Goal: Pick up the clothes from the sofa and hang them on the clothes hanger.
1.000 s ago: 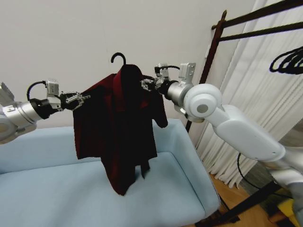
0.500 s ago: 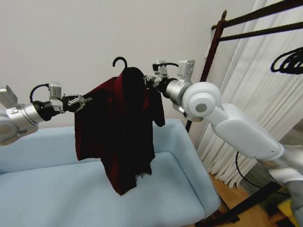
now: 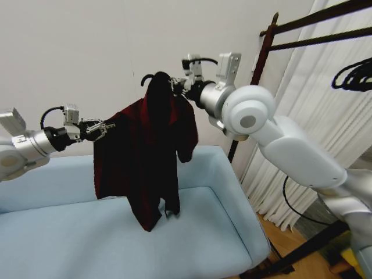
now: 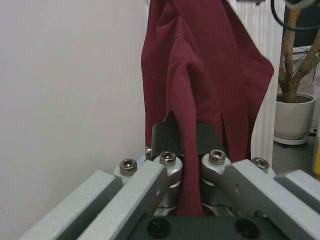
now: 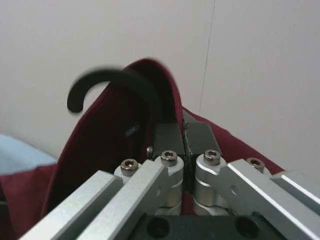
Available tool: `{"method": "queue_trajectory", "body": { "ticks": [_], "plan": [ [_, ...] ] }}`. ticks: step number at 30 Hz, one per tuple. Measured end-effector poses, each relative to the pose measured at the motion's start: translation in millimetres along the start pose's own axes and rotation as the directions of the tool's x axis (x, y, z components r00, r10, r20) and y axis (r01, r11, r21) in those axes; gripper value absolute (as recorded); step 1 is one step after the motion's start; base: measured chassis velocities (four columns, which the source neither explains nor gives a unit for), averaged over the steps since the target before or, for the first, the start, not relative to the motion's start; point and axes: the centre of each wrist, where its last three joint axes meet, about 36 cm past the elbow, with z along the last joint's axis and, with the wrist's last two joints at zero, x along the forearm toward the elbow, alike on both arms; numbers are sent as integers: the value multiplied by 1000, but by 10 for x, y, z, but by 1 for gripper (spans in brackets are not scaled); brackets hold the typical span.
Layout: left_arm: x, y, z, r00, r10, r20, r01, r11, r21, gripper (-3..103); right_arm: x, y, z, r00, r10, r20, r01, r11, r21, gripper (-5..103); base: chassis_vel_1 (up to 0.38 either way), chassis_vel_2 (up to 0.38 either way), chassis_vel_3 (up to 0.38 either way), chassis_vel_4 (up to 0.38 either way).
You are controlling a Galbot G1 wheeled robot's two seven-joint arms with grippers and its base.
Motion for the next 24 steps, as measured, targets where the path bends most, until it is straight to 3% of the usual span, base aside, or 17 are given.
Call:
{"method": "queue_trajectory", "body": {
  "ticks": [15,21,24],
  "plan": [
    [15,16,-39,1000,-3,10,3,1000,-1,2,-2,-162,221,998,37,-58,-37,999,11,-1,0,0,0,0],
    [49,66,-53,1000,-18,22,18,1000,11,2,83,-122,195,998,6,-69,-7,1000,-8,15,0,0,0,0],
    [70,97,-50,999,-26,27,26,1000,14,2,144,-140,118,998,0,-64,-1,1000,-18,32,0,0,0,0]
  ]
}}
